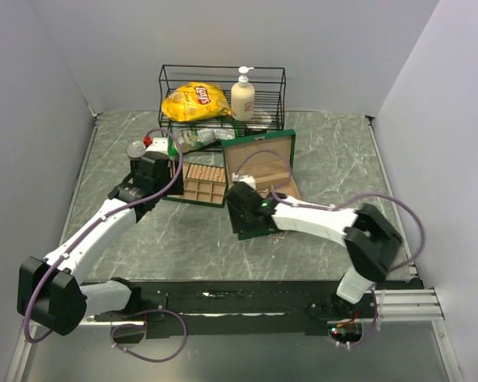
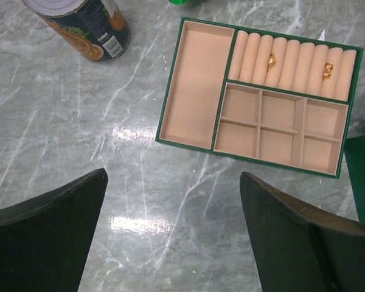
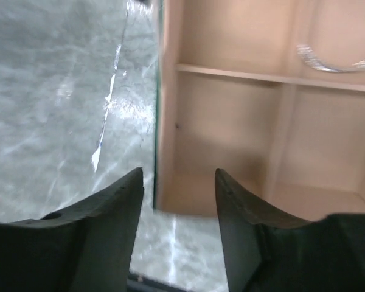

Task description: Organize the mixed jewelry

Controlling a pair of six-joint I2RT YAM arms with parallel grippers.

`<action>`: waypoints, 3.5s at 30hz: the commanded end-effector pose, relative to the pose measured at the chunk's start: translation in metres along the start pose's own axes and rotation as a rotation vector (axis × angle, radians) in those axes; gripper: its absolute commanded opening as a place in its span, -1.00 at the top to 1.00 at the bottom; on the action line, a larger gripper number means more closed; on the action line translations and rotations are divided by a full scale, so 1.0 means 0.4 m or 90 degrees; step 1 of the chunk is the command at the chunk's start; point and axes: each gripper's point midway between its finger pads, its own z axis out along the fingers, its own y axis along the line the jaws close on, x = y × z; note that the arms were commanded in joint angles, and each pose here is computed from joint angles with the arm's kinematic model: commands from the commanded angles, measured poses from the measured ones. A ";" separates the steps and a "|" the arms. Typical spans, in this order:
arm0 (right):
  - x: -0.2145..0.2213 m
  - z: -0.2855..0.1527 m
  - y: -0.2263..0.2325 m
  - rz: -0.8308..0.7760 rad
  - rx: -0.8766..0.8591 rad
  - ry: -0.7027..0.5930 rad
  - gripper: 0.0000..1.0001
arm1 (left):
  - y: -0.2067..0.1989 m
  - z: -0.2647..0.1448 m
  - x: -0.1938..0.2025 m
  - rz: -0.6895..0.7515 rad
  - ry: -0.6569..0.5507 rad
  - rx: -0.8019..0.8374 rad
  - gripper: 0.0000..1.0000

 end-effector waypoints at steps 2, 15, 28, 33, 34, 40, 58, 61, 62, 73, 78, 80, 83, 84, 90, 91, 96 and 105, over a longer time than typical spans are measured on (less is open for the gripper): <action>-0.113 -0.150 -0.077 0.056 -0.028 -0.124 -0.21 | 0.006 -0.017 -0.028 -0.020 -0.033 -0.008 -0.93; 0.119 -0.169 -0.305 0.323 -0.028 -0.112 -0.07 | 0.010 -0.015 -0.032 -0.020 -0.036 -0.014 -0.93; 0.191 -0.091 -0.317 0.379 -0.013 -0.061 0.03 | 0.005 -0.004 -0.022 -0.014 -0.026 -0.013 -0.93; 0.156 -0.062 -0.311 0.395 -0.018 -0.082 0.03 | 0.005 0.001 -0.015 -0.011 -0.019 -0.014 -0.93; 0.151 -0.055 -0.315 0.400 -0.008 -0.081 0.03 | 0.006 0.001 -0.015 -0.011 -0.019 -0.015 -0.93; 0.127 -0.033 -0.314 0.411 0.002 -0.086 0.03 | 0.004 0.006 -0.010 -0.008 -0.013 -0.016 -0.93; 0.165 0.021 -0.375 0.398 0.116 -0.047 0.20 | -0.002 0.020 -0.002 0.002 0.001 -0.016 -0.93; 0.166 0.022 -0.383 0.384 0.133 -0.038 0.24 | -0.001 0.020 0.000 0.003 0.002 -0.017 -0.93; 0.166 0.022 -0.385 0.378 0.137 -0.037 0.27 | 0.000 0.019 -0.001 0.003 0.001 -0.017 -0.93; 0.175 -0.006 -0.396 0.336 0.147 -0.036 0.84 | -0.006 0.021 -0.001 0.005 0.004 -0.010 -0.93; 0.154 -0.042 -0.397 0.317 0.131 -0.069 0.88 | -0.006 0.020 -0.001 0.004 0.004 -0.010 -0.93; 0.153 -0.055 -0.401 0.307 0.130 -0.076 0.87 | -0.005 0.020 -0.001 0.004 0.004 -0.011 -0.93; 0.138 -0.078 -0.401 0.300 0.122 -0.096 0.88 | -0.005 0.019 -0.001 0.004 0.004 -0.010 -0.93; 0.135 -0.087 -0.401 0.301 0.118 -0.102 0.89 | -0.006 0.019 -0.002 0.004 0.003 -0.009 -0.93; 0.127 -0.102 -0.399 0.307 0.108 -0.115 1.00 | -0.011 0.019 -0.002 0.003 0.004 -0.002 -0.93; 0.130 -0.102 -0.400 0.309 0.110 -0.112 1.00 | -0.012 0.020 -0.001 0.004 0.005 -0.002 -0.93; 0.134 -0.112 -0.399 0.307 0.105 -0.113 1.00 | -0.012 0.020 -0.001 0.004 0.006 -0.002 -0.93; 0.035 -0.199 -0.402 0.241 0.090 -0.197 1.00 | -0.012 0.021 0.000 0.006 0.006 -0.001 -0.93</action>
